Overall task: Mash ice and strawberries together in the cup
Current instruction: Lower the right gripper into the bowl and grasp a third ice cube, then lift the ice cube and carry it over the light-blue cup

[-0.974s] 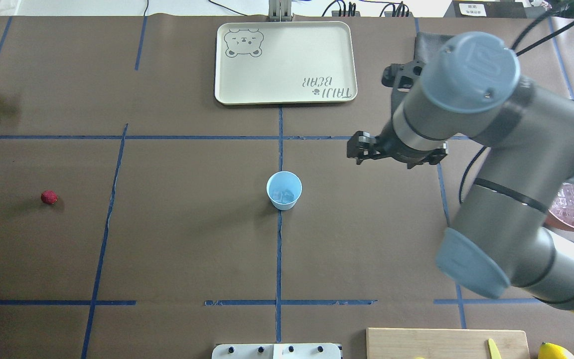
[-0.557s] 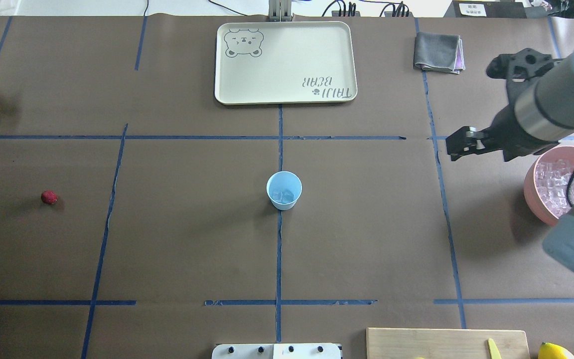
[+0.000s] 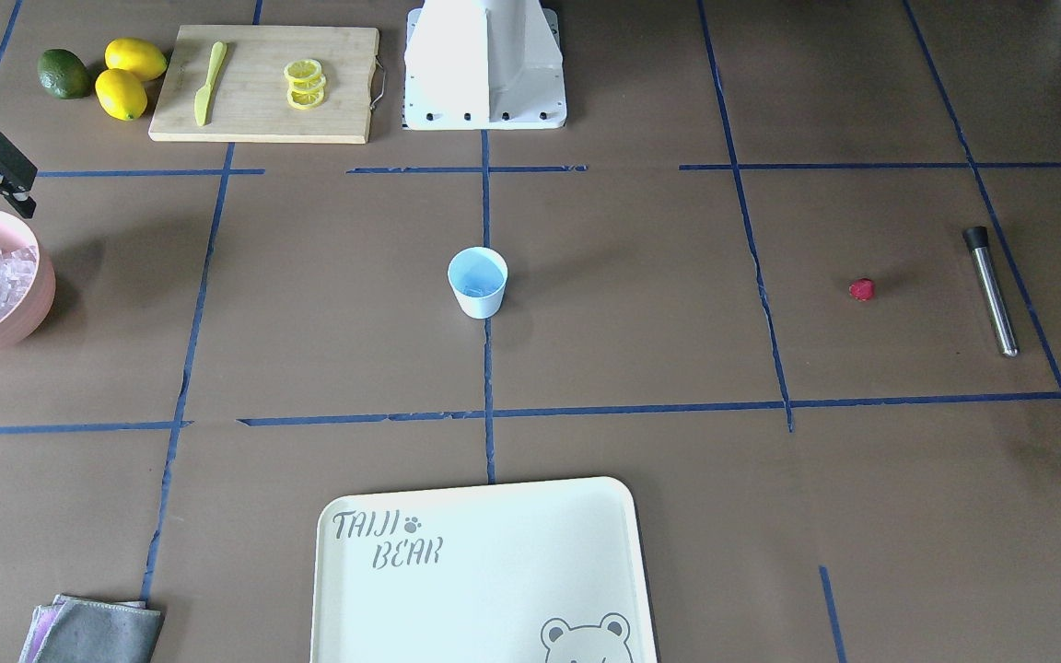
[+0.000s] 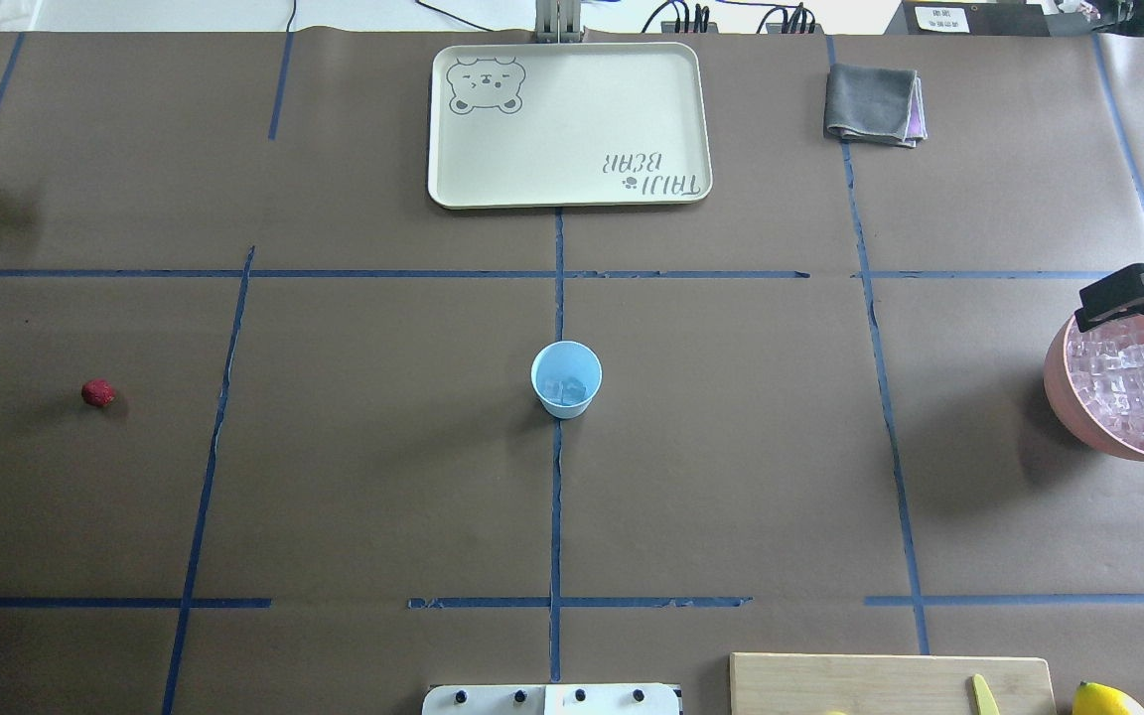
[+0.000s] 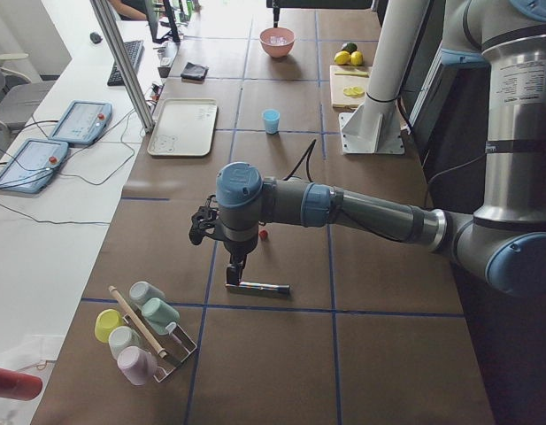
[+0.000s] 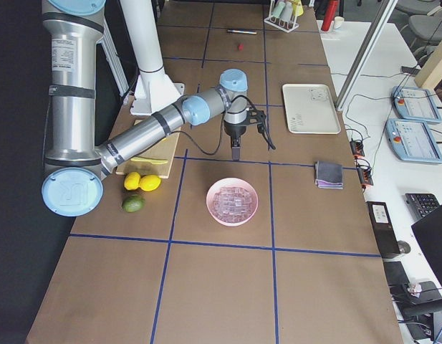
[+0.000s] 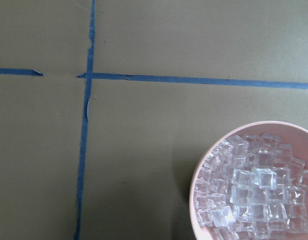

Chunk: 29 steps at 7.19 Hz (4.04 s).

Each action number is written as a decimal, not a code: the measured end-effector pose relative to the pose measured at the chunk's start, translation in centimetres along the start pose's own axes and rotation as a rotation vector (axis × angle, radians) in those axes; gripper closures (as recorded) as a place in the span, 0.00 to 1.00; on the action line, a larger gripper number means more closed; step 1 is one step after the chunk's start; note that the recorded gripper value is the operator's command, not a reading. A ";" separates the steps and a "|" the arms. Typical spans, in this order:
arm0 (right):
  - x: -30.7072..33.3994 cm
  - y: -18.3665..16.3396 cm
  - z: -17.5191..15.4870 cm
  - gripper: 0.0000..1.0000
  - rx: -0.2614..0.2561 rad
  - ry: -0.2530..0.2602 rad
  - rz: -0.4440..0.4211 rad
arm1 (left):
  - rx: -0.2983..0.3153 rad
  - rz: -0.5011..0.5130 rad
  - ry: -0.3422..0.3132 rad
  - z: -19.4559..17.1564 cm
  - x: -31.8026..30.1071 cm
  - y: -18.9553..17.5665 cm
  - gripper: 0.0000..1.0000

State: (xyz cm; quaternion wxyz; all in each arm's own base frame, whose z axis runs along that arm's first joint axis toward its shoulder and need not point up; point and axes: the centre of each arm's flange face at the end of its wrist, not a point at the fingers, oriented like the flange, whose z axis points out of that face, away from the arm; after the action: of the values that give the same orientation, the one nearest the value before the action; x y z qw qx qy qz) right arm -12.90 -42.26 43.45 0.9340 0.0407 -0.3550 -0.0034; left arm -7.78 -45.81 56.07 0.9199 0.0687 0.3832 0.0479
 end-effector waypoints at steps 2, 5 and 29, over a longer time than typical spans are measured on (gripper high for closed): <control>4.1 0.1 4.3 0.01 -0.005 -0.010 -0.005 | 0.002 0.000 0.000 -0.1 0.1 0.0 0.00; 7.1 -0.2 8.5 0.24 -0.046 0.014 0.016 | 0.004 0.002 0.000 -0.2 0.2 0.0 0.00; 0.4 -3.6 -1.2 1.00 -0.031 0.023 -0.003 | 0.011 0.009 -0.001 -0.6 0.6 0.0 0.00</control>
State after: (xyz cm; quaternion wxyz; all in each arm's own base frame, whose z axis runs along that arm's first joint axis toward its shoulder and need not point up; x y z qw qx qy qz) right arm -11.72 -45.80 42.59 0.9386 0.0269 -0.3439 -0.0098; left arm -7.78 -45.67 55.18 0.9195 0.0752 0.3827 0.0498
